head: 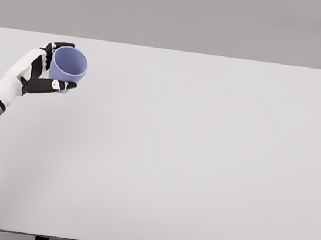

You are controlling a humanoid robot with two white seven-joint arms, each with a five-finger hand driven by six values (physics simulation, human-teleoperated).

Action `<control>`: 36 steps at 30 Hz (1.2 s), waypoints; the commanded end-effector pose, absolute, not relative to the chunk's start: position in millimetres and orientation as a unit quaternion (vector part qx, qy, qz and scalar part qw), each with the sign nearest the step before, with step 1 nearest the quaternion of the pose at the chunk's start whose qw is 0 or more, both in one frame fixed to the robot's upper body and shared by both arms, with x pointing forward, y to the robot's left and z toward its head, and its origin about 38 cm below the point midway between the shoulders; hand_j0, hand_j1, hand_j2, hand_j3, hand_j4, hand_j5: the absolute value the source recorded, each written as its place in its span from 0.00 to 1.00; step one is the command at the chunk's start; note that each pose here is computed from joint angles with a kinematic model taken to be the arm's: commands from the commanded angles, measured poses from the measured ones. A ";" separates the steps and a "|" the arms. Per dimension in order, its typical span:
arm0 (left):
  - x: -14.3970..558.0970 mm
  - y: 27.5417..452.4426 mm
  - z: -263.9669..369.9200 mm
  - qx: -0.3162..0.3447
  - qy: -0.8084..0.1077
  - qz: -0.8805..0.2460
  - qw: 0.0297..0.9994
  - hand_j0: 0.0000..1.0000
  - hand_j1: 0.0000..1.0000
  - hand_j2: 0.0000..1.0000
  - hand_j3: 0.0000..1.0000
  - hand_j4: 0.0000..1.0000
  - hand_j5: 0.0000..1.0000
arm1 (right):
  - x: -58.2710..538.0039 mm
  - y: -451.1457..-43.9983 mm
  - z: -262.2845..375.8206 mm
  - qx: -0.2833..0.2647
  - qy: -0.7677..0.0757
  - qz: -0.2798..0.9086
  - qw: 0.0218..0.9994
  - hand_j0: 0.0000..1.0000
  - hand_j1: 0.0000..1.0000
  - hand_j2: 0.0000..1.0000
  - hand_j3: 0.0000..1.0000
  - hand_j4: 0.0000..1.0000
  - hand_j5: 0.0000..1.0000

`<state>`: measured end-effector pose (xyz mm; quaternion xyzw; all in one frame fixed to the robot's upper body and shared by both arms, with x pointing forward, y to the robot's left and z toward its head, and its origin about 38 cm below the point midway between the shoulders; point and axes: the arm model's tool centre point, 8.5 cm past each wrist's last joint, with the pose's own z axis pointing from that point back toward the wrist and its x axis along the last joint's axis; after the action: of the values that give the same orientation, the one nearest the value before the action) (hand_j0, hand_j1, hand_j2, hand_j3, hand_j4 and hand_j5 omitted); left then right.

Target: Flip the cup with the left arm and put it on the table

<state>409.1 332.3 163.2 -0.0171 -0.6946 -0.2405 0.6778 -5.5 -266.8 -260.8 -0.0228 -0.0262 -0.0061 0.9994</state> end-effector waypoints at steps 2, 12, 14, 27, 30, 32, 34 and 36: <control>408.9 332.3 162.7 -0.028 -0.700 -0.220 0.679 0.78 0.78 0.78 0.78 0.78 0.78 | -5.3 -266.8 -260.8 -0.023 -0.027 -0.006 0.999 1.00 1.00 1.00 1.00 1.00 1.00; 404.5 327.1 148.7 -0.040 -0.695 -0.206 0.688 0.78 0.78 0.78 0.78 0.78 0.78 | -5.4 -266.8 -260.8 -0.023 -0.026 -0.006 0.999 1.00 1.00 1.00 1.00 1.00 1.00; 404.7 322.8 147.1 -0.045 -0.696 -0.202 0.687 0.78 0.78 0.78 0.78 0.78 0.78 | -5.3 -266.8 -260.8 -0.023 -0.027 -0.006 0.999 1.00 1.00 1.00 1.00 1.00 1.00; 403.2 323.0 131.0 -0.051 -0.690 -0.178 0.700 0.81 0.81 0.81 0.81 0.81 0.81 | -5.3 -266.8 -260.8 -0.023 -0.027 -0.006 0.999 1.00 1.00 1.00 1.00 1.00 1.00; 403.0 323.6 129.1 -0.050 -0.689 -0.177 0.701 0.81 0.81 0.81 0.81 0.81 0.81 | -5.4 -266.8 -260.8 -0.023 -0.026 -0.006 0.999 1.00 1.00 1.00 1.00 1.00 1.00; 403.1 323.5 128.7 -0.050 -0.689 -0.175 0.701 0.83 0.83 0.83 0.83 0.83 0.83 | -5.3 -266.8 -260.8 -0.023 -0.027 -0.006 0.999 1.00 1.00 1.00 1.00 1.00 1.00; 403.0 323.4 128.7 -0.051 -0.689 -0.176 0.701 0.84 0.84 0.84 0.84 0.84 0.84 | -5.8 -266.8 -260.8 -0.023 -0.026 -0.006 0.999 1.00 1.00 1.00 1.00 1.00 1.00; 403.0 323.4 128.7 -0.051 -0.689 -0.176 0.701 0.85 0.85 0.85 0.85 0.85 0.85 | -5.3 -266.9 -260.8 -0.023 -0.027 -0.006 0.999 1.00 1.00 1.00 1.00 1.00 1.00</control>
<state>403.0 323.2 128.6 -0.0503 -0.6891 -0.1764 0.7010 -5.4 -266.8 -260.8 -0.0229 -0.0263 -0.0061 0.9994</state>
